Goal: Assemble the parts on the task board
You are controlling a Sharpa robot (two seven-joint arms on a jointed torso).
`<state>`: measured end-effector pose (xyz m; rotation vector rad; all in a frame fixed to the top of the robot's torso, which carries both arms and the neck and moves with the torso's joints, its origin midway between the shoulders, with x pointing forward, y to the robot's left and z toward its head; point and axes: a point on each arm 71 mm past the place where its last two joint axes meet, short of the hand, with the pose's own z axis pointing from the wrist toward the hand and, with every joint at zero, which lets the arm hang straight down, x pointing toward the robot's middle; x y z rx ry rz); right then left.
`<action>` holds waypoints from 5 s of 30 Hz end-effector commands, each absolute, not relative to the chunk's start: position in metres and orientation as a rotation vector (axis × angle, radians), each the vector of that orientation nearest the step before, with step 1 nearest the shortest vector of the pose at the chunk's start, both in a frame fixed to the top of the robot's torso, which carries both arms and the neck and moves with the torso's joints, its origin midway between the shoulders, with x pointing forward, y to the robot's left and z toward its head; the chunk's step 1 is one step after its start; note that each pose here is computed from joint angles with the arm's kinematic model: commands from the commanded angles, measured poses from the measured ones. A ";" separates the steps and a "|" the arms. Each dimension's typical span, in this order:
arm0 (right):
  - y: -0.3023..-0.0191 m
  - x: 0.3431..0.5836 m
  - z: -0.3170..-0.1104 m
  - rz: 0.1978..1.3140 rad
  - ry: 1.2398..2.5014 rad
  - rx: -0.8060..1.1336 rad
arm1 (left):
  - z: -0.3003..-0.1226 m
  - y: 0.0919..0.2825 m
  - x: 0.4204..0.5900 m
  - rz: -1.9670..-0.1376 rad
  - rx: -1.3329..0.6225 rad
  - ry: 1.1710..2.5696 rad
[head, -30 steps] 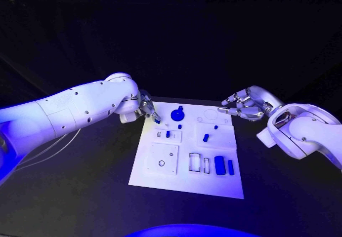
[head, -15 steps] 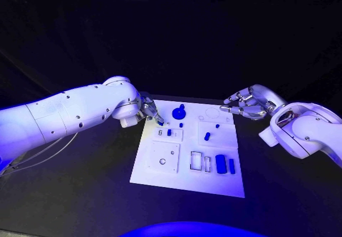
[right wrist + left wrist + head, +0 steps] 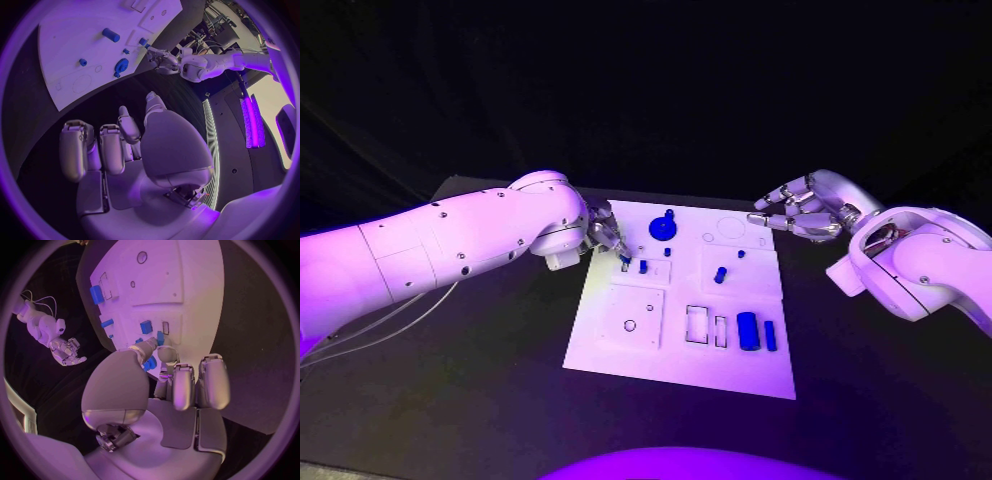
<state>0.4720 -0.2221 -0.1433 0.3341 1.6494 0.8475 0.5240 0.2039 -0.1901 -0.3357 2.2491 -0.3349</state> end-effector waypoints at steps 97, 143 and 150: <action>-0.223 0.471 -0.144 0.851 1.657 0.324 | -0.200 0.194 0.520 -0.188 -0.150 2.336; -0.223 0.470 -0.144 0.851 1.656 0.324 | -0.199 0.191 0.521 -0.173 -0.146 2.303; -0.223 0.470 -0.144 0.850 1.655 0.325 | -0.198 0.191 0.522 -0.161 -0.142 2.293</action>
